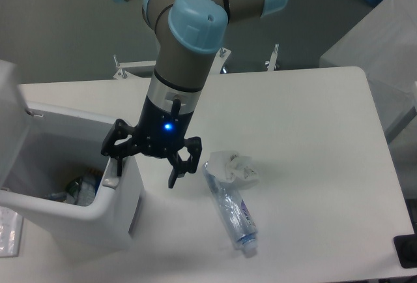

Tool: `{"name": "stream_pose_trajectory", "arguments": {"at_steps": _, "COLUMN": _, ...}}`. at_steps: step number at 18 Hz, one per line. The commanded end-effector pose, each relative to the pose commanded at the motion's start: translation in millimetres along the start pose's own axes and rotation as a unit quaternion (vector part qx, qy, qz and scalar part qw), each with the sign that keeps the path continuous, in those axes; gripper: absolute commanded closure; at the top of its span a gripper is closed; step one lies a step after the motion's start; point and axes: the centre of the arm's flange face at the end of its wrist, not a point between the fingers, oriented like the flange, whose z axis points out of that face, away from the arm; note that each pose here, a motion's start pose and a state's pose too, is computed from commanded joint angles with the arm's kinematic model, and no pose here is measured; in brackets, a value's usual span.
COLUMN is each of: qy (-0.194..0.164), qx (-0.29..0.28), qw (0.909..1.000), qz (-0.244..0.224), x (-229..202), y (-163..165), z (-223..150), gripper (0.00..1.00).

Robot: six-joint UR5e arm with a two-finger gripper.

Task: Open the trash can
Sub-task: 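Withdraw the gripper from the opened trash can toward the tissue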

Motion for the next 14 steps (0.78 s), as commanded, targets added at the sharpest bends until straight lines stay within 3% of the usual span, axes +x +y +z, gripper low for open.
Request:
{"name": "stream_pose_trajectory", "arguments": {"at_steps": 3, "qy": -0.009, "qx": 0.019, "qw": 0.9997, "qz": 0.009, "x": -8.9, "y": -13.2, "z": -15.3, "gripper": 0.00}}
{"name": "stream_pose_trajectory", "arguments": {"at_steps": 10, "qy": -0.065, "qx": 0.001, "qw": 0.9922, "qz": 0.106, "x": -88.4, "y": -8.9, "z": -11.9, "gripper": 0.00}}
{"name": "stream_pose_trajectory", "arguments": {"at_steps": 14, "qy": -0.114, "qx": -0.037, "qw": 0.9889, "qz": 0.088, "x": -148.8, "y": 3.9, "z": 1.7, "gripper": 0.00}}
